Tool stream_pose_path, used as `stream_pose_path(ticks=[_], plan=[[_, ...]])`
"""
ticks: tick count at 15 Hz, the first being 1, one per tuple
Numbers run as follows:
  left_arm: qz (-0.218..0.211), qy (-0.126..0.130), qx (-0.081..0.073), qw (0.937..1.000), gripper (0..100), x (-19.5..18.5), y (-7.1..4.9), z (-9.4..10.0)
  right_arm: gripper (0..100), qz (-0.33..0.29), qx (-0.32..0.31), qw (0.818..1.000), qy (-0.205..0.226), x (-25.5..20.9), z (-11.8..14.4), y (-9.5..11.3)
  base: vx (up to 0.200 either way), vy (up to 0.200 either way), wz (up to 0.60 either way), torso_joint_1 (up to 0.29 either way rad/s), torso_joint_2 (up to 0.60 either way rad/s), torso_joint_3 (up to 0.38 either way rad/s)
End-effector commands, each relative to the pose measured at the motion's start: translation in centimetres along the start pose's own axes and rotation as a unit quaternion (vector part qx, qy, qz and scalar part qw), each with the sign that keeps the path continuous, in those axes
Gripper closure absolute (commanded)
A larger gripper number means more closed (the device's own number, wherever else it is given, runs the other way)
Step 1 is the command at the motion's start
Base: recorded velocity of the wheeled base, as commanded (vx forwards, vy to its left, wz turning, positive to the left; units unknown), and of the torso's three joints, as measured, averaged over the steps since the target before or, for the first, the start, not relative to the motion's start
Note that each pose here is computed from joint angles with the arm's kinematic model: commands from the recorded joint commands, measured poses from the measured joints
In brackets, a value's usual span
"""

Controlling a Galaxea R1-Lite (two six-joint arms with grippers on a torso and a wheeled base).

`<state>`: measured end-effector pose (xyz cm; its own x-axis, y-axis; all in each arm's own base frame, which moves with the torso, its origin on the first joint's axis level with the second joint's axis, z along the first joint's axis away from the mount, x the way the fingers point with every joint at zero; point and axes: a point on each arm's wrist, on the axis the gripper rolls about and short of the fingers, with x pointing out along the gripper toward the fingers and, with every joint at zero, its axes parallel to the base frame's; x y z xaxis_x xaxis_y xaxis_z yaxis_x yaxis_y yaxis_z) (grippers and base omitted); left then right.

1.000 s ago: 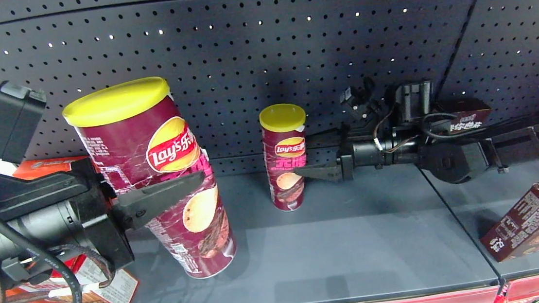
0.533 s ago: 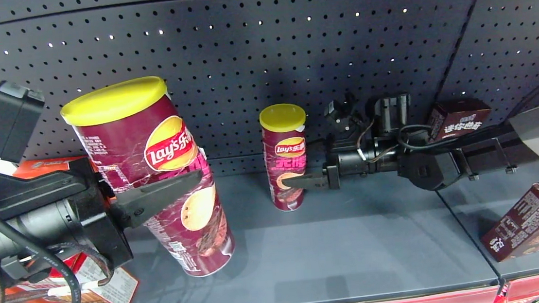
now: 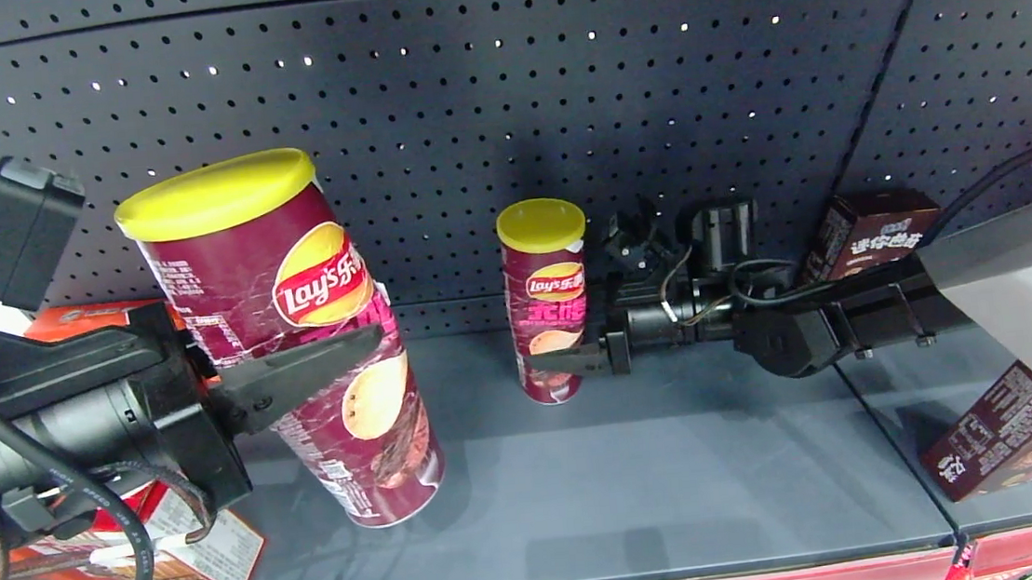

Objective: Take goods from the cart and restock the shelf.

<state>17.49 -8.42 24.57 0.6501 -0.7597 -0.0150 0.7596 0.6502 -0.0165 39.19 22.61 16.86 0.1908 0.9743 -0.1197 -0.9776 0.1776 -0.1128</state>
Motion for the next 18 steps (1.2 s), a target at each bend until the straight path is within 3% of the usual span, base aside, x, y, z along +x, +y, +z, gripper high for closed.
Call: stream_pose_path(ticks=[1, 2, 8, 13, 17, 18], plan=[[0.004, 0.001, -0.001, 1.0000, 100, -0.1, 0.1, -0.1, 0, 0.014, 0.003, 1.000, -0.002, 0.4, -0.5, -0.3, 0.000, 0.000, 0.00, 0.000, 0.00, 0.000], [0.004, 0.001, -0.001, 1.0000, 100, -0.1, 0.1, -0.1, 100, 0.038, 0.000, 0.999, -0.010, 0.5, -0.5, -0.2, 0.000, 0.000, 0.00, 0.000, 0.00, 0.000], [0.005, 0.001, -0.001, 1.0000, 100, -0.1, 0.1, -0.1, 100, 0.014, -0.005, 1.000, -0.008, 0.9, 0.5, 0.9, 0.000, 0.000, 0.00, 0.000, 0.00, 0.000], [0.007, -0.005, 0.002, 1.0000, 100, -0.4, 0.0, 0.1, 100, 0.012, -0.011, 1.000, -0.008, -0.2, 3.1, 4.2, 0.000, 0.000, 0.00, 0.000, 0.00, 0.000], [0.016, -0.008, 0.004, 0.9998, 100, -0.9, 0.3, 0.3, 100, -0.020, -0.037, 0.999, -0.025, -1.3, 1.3, 7.0, 0.000, 0.000, 0.00, 0.000, 0.00, 0.000], [0.017, -0.008, 0.004, 0.9998, 100, -0.9, 0.3, 0.3, 100, -0.021, -0.038, 0.999, -0.028, -2.1, 0.0, 8.7, 0.000, 0.000, 0.00, 0.000, 0.00, 0.000]])
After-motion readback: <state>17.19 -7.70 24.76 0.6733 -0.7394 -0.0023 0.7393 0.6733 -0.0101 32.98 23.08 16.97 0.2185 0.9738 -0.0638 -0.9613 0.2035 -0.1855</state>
